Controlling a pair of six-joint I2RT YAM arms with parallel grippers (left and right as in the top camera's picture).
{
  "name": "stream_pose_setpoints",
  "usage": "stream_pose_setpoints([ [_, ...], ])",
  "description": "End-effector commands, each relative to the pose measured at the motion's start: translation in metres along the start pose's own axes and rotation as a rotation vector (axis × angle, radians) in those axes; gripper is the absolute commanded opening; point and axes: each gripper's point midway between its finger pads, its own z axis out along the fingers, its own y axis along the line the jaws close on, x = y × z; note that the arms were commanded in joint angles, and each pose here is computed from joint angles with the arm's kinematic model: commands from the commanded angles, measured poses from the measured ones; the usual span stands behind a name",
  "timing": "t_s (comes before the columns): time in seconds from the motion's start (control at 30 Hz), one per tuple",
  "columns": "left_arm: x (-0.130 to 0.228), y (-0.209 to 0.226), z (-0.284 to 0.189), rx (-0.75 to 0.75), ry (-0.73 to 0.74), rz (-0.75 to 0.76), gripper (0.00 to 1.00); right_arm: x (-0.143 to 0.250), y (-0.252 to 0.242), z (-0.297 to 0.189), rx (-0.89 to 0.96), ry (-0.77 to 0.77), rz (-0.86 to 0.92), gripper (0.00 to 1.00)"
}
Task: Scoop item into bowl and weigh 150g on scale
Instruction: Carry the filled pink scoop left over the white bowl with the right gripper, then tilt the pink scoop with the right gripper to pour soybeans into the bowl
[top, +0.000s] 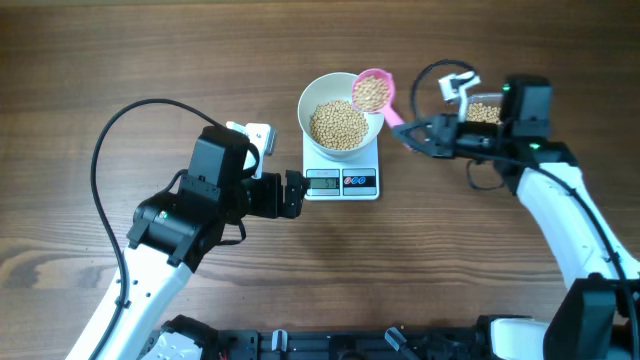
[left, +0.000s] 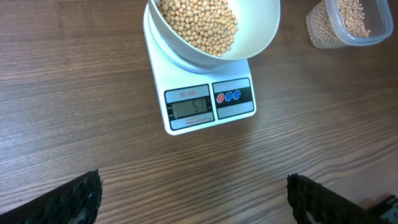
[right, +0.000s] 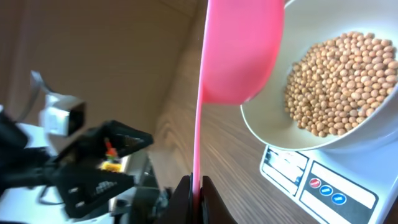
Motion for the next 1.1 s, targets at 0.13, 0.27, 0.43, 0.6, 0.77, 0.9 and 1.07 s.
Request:
stream_pose_setpoints([
  [0.13, -0.001, -0.004, -0.001, 0.016, -0.003, 0.014, 1.0, 0.003, -0.015, 0.024, 0.223, -0.021, -0.065, 0.04],
  [0.27, -0.001, -0.004, -0.001, 0.016, -0.003, 0.014, 1.0, 0.008, -0.022, 0.034, 0.309, -0.007, -0.13, 0.04],
  [0.43, -0.001, -0.004, -0.001, 0.016, -0.003, 0.014, 1.0, 0.01, -0.029, 0.042, 0.448, 0.009, -0.227, 0.04],
  [0.6, -0.001, -0.004, -0.001, 0.016, -0.003, 0.014, 1.0, 0.004, -0.029, 0.042, 0.602, 0.027, -0.336, 0.04],
  [0.77, -0.001, -0.004, -0.001, 0.016, -0.003, 0.014, 1.0, -0.003, -0.018, 0.047, 0.662, 0.032, -0.46, 0.04],
  [0.9, -0.001, -0.004, -0.001, 0.016, -0.003, 0.014, 1.0, -0.006, -0.022, 0.046, 0.755, 0.037, -0.549, 0.04],
  [1.07, -0.001, -0.004, -0.001, 0.016, -0.003, 0.014, 1.0, -0.01, -0.026, 0.042, 0.854, 0.055, -0.667, 0.04],
])
